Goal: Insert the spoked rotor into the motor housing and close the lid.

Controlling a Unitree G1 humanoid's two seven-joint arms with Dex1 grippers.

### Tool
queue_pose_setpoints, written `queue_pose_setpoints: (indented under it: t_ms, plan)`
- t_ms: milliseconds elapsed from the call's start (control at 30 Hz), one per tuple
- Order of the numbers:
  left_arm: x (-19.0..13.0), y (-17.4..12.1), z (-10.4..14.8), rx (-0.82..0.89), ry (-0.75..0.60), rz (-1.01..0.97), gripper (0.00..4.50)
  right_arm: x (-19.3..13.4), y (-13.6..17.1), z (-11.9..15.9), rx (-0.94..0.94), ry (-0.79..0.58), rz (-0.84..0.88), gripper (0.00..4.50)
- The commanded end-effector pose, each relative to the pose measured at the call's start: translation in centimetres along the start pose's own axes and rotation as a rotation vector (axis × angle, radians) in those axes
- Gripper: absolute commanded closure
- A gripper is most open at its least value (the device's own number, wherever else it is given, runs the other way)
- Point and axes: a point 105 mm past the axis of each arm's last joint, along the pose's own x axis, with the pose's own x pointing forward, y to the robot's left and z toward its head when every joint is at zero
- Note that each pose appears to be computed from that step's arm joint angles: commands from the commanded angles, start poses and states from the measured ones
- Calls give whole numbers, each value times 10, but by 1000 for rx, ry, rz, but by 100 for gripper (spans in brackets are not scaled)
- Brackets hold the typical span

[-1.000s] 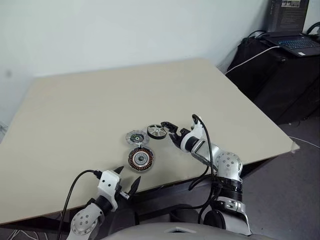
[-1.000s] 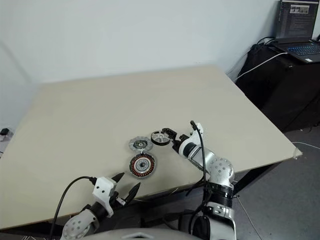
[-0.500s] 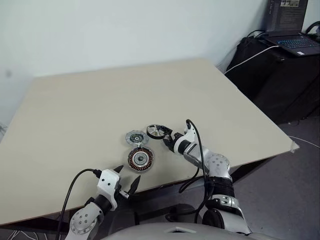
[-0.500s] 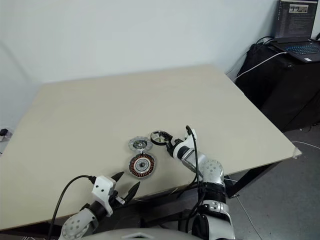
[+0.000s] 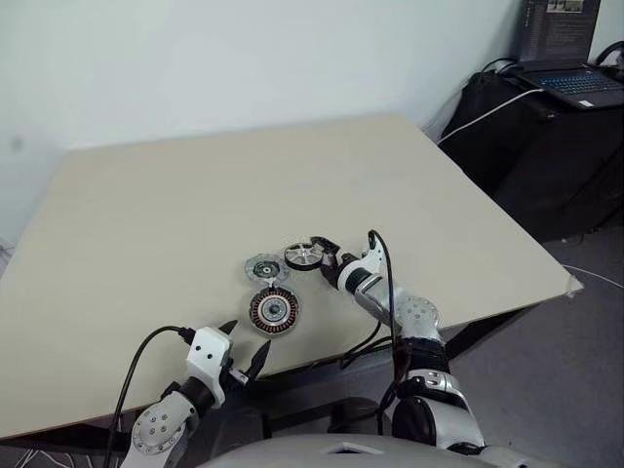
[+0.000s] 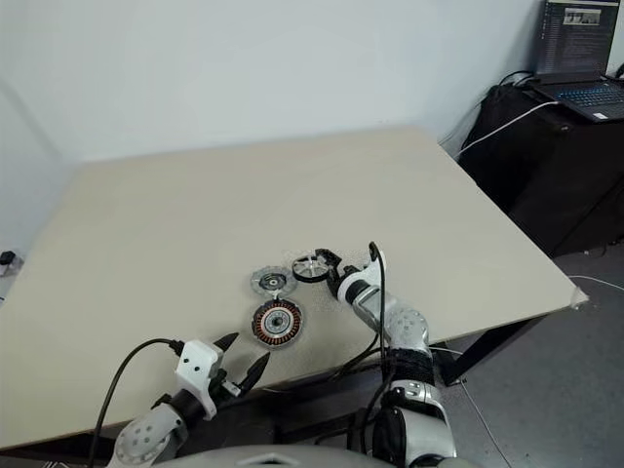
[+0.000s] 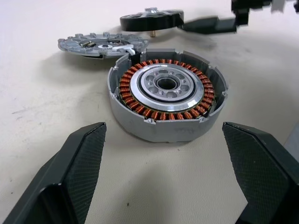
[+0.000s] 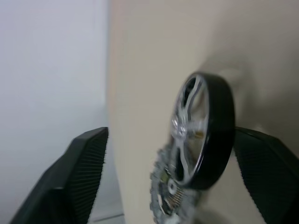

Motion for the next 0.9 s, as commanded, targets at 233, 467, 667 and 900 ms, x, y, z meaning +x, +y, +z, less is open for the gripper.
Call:
queue_pose_setpoints:
  t_ms: [233, 467, 667, 900]
  plan:
    - [-1, 6, 17, 38, -48, 13, 29, 13, 20, -21, 49, 40, 73, 321]
    - [1, 5, 17, 35, -50, 16, 29, 13, 13, -22, 25, 49, 38, 421]
    - [1, 5, 17, 33, -51, 19, 29, 11, 3, -23, -32, 54, -7, 421]
    - [1, 3, 15, 25, -50, 21, 29, 5, -8, -17, -68, 29, -32, 421]
